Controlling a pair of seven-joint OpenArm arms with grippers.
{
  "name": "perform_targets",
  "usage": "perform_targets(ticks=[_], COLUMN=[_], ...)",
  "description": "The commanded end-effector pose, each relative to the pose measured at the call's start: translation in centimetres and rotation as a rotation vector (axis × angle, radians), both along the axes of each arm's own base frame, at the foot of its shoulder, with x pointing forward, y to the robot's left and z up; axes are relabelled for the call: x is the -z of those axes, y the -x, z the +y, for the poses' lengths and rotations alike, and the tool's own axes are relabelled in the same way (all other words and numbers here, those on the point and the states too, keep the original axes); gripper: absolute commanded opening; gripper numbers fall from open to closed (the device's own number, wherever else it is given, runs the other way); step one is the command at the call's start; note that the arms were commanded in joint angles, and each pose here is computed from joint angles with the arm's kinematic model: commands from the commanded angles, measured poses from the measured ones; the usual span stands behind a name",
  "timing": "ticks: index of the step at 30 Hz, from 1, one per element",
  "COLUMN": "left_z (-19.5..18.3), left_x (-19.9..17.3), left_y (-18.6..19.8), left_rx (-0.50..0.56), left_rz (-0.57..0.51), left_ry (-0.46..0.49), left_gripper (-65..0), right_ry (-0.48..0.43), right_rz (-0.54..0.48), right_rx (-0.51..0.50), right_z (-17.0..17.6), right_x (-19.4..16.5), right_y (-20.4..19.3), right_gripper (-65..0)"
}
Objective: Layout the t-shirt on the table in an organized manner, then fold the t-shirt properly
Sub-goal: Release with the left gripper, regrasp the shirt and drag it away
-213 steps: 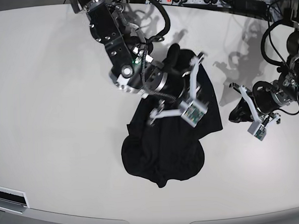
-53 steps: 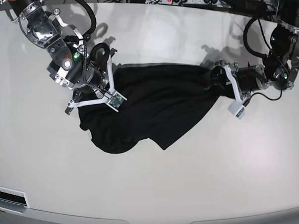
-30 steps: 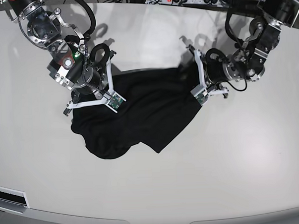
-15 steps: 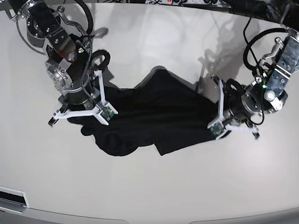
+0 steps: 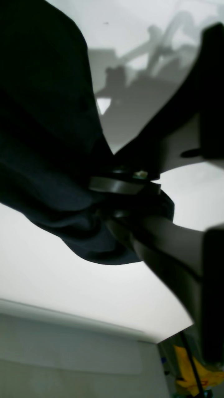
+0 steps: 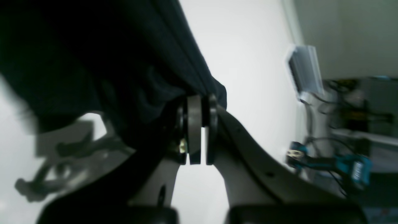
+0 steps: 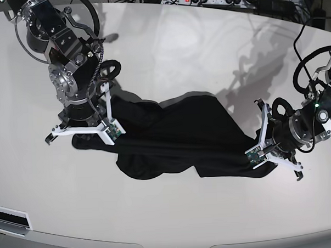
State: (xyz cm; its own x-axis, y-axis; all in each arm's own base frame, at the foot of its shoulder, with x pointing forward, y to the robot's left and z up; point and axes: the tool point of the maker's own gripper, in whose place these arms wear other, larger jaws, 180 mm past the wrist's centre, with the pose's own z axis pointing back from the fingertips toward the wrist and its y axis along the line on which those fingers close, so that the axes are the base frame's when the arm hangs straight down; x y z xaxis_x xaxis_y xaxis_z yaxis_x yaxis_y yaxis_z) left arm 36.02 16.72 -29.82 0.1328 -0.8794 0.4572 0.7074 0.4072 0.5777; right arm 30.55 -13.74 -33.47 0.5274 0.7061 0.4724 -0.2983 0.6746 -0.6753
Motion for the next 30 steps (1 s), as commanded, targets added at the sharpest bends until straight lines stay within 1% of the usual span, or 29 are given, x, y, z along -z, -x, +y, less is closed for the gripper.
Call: perform_targets(ticks=[1,5,7,9,11,12,13,14,15,17,19,21,23,25,28,30], left_z=[1.6,1.4,1.4,1.0,0.2,-0.1,-0.5,-0.9,-1.3,-1.8,-2.2,-2.4,-2.9,-3.9,-6.4,-8.1], left_x=[-1.9,-3.9,-5.3,-6.1,-6.1,-6.0,-5.8,-5.6,-5.3,-4.7,-4.2,-3.5,-2.4,-1.0,1.1,2.3], left_y=[-1.4,-2.4,-3.3,-3.7,-3.5,-3.3,-3.1,-2.8,-2.4,-1.7,-1.1,-0.3,0.9,3.0,6.5,8.3], left_rx=[-0.042,-0.060,-0.094,-0.115,-0.113,-0.112,-0.107,-0.093,-0.072,-0.035,-0.014,-0.016,-0.009,0.031,0.115,0.132], left_rz=[-0.070,-0.129,-0.175,-0.177,-0.143,-0.126,-0.105,-0.080,-0.055,-0.012,0.028,0.080,0.151,0.252,0.392,0.450], left_ry=[-0.039,-0.025,0.011,0.074,0.136,0.161,0.189,0.206,0.213,0.207,0.210,0.223,0.251,0.287,0.353,0.403], left_gripper=[-65.0,-64.2,-55.1,-43.2,-30.0,-24.7,-20.6,-17.9,-16.9,-16.9,-16.9,-16.9,-16.9,-17.0,-17.0,-17.0], right_ry=[0.039,0.050,0.035,0.001,-0.047,-0.068,-0.080,-0.080,-0.073,-0.052,-0.053,-0.054,-0.051,-0.051,-0.050,-0.046], right_rz=[-0.065,-0.133,-0.133,-0.093,-0.031,-0.004,0.018,0.030,0.040,0.044,0.048,0.056,0.063,0.064,0.059,0.069], right_rx=[0.069,0.189,0.223,0.215,0.171,0.151,0.137,0.136,0.141,0.167,0.221,0.271,0.313,0.339,0.346,0.332], right_z=[-1.9,-5.0,-6.1,-6.2,-5.6,-5.3,-5.1,-5.3,-5.6,-6.7,-8.1,-9.5,-10.7,-11.5,-11.8,-11.6], right_x=[-1.7,-3.2,-3.4,-2.8,-1.7,-1.1,-0.6,-0.2,0.2,0.7,1.2,1.8,2.2,2.3,2.1,2.2], right_y=[-0.7,-1.3,-1.4,-1.4,-1.3,-1.3,-1.3,-1.3,-1.2,-1.3,-1.1,-1.0,-0.8,-0.6,-0.7,-0.7], right_gripper=[-65.0,-65.0,-65.0,-65.0,-65.0,-65.0,-65.0,-65.0,-65.0,-65.0,-65.0,-65.0,-65.0,-65.0,-65.0,-65.0])
